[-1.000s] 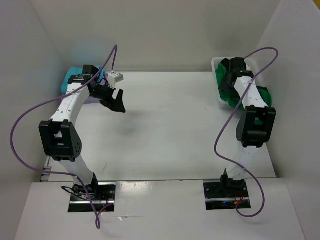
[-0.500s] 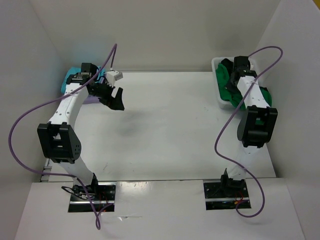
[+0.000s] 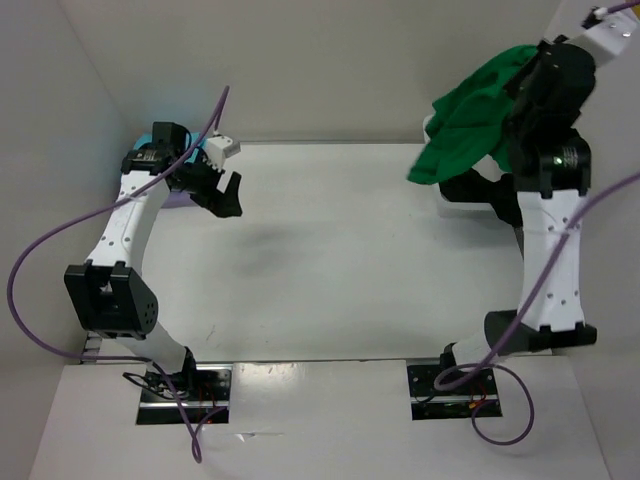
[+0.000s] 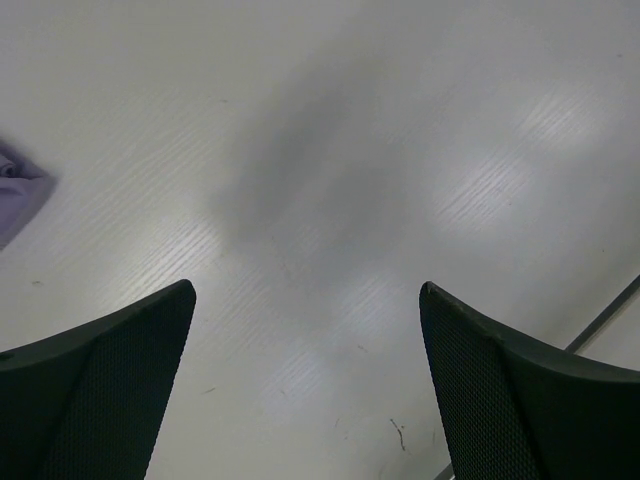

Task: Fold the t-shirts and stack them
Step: Grab crumpled tshirt from bin with the right arm, then move the tshirt to the center of the board

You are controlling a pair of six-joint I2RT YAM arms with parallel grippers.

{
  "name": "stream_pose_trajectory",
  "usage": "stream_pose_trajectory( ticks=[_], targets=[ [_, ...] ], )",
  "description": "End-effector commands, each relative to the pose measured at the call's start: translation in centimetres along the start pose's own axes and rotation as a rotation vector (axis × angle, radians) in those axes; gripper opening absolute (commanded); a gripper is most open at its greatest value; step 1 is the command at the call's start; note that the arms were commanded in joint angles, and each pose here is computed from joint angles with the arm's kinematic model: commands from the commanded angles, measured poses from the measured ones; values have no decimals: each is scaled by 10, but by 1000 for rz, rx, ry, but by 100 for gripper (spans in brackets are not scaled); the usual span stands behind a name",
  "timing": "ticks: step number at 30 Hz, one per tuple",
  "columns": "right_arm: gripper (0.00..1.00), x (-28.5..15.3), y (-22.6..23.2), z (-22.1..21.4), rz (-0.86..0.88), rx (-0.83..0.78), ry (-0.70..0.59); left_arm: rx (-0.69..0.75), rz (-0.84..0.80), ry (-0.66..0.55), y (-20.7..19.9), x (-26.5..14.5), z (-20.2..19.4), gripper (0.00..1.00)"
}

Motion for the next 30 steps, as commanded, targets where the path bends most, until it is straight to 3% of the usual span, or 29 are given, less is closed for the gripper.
stream_pose_trajectory(
  ticks=[1,7,9,11,12,15,17,21,22,24,25,26,29,30],
  targets=[
    [0,-11,-5,16,-44,-10,-77,39,63,-57,-11,-25,10,99],
    [0,-71,23,51,136,58,-113,49,84,-84,-17,-34,13,99],
    [0,-100,46,57,302,92,-64,29,111,-77,-15,-33,12,99],
    [0,-112,66,49,446,83,16,28,138,-77,-14,-36,13,100],
    [0,-124,83,37,593,85,107,15,152,-77,-16,-39,13,100],
    [0,-135,120,-12,771,41,335,2,197,-96,-16,-49,16,100],
    [0,-140,138,-50,783,-19,450,-9,234,-122,-15,-61,16,100],
    [0,-150,149,-87,766,-72,550,-36,287,-149,-16,-80,7,100],
    [0,-147,148,-111,733,-112,604,-37,298,-155,-16,-82,5,100],
    [0,-150,138,-114,720,-105,622,-52,298,-144,-18,-82,-3,100],
    [0,-147,127,-144,651,-162,668,-42,300,-145,-20,-83,-5,100],
    [1,-152,117,-141,644,-143,674,-37,305,-151,-22,-86,-4,100],
    [57,-154,89,-188,580,-185,786,-24,289,-145,-24,-83,-8,100],
    [71,-157,80,-190,565,-181,801,-28,284,-139,-25,-81,-10,100]
  ],
)
Point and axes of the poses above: each gripper's point midway between its finger pads, its own x axis out along the fingers, its own y axis along the line the jaws close on, z = x × y, the point moved 10 cm from there along -x, back along the fingers, and after that the axes turned 12 degrees about x, right-handed, at the moved point
